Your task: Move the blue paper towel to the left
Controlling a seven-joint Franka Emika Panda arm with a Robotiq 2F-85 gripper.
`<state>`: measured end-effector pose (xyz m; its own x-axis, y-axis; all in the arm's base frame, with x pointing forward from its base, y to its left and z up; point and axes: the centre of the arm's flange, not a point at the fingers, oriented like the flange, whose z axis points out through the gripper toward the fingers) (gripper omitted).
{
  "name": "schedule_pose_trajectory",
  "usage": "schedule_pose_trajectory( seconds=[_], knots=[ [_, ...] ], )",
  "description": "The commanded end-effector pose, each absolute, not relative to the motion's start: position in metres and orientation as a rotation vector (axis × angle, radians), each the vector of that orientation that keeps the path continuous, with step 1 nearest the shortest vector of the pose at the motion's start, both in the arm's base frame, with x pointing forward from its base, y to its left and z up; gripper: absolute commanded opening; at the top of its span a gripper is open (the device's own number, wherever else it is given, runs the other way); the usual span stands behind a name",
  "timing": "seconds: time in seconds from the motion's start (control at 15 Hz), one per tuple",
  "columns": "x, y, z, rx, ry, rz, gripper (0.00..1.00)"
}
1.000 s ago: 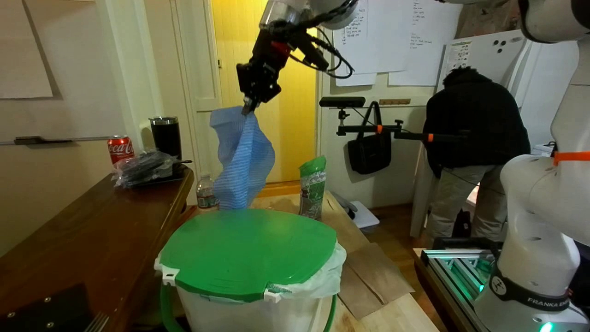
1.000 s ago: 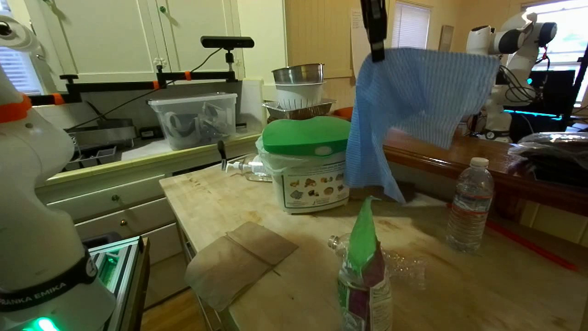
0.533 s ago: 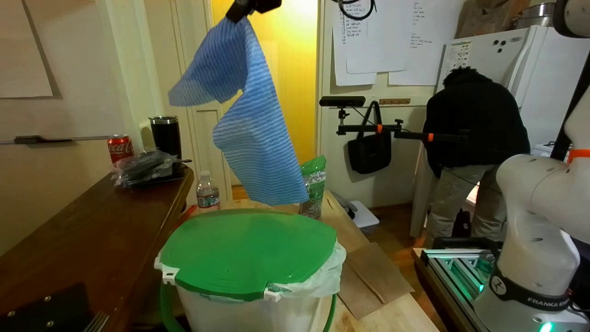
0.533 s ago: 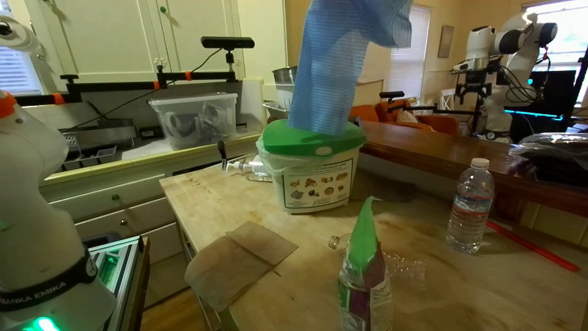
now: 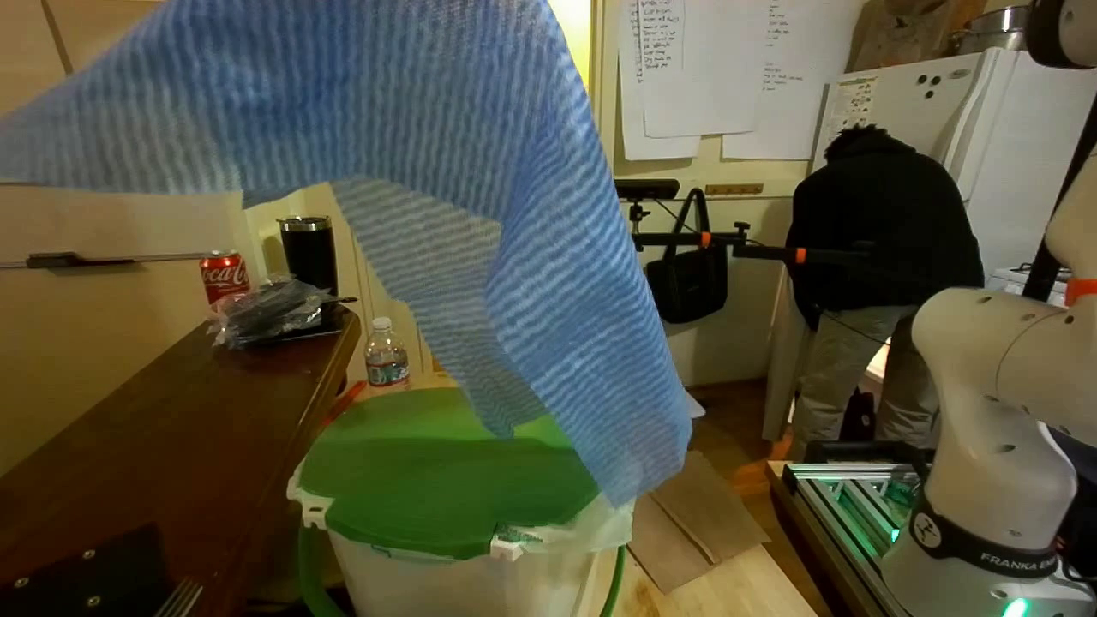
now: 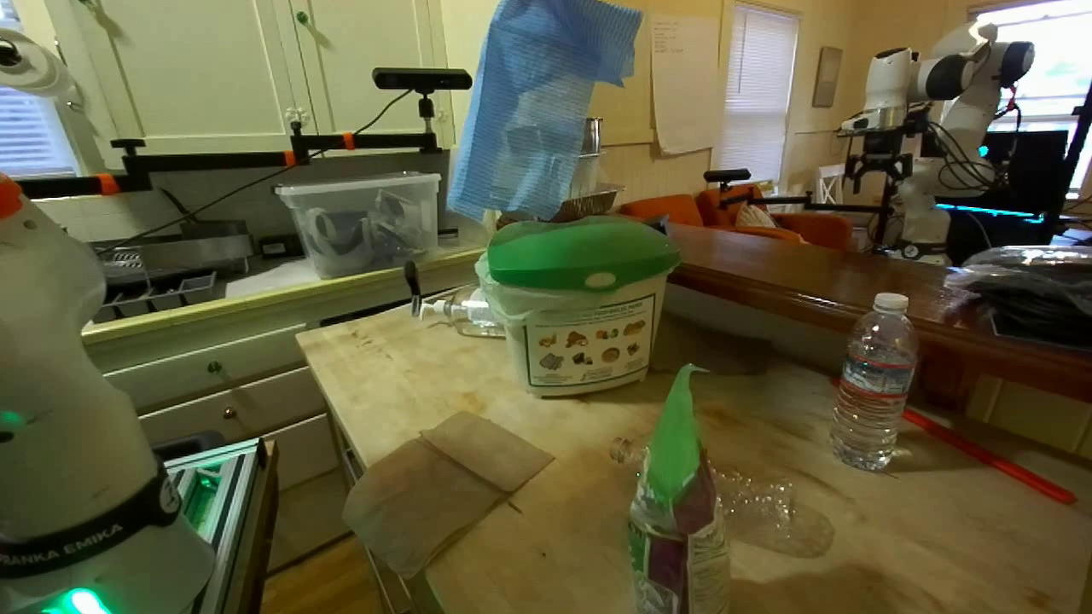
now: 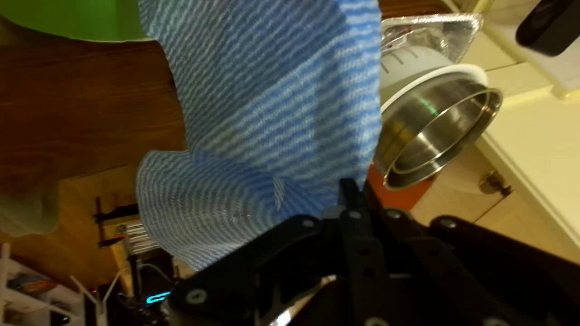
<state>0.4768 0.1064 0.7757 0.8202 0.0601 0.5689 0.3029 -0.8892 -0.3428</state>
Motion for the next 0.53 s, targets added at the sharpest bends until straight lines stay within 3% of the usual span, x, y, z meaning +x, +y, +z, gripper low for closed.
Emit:
schedule_pose_trajectory(
  seconds=[0.0,0.47],
  knots=[
    [0.49,0.144,0.751,-2.511,-0.484,-0.648,0.0],
    [0.492,0.16,0.729,-2.483,-0.56,-0.59,0.01]
  ],
)
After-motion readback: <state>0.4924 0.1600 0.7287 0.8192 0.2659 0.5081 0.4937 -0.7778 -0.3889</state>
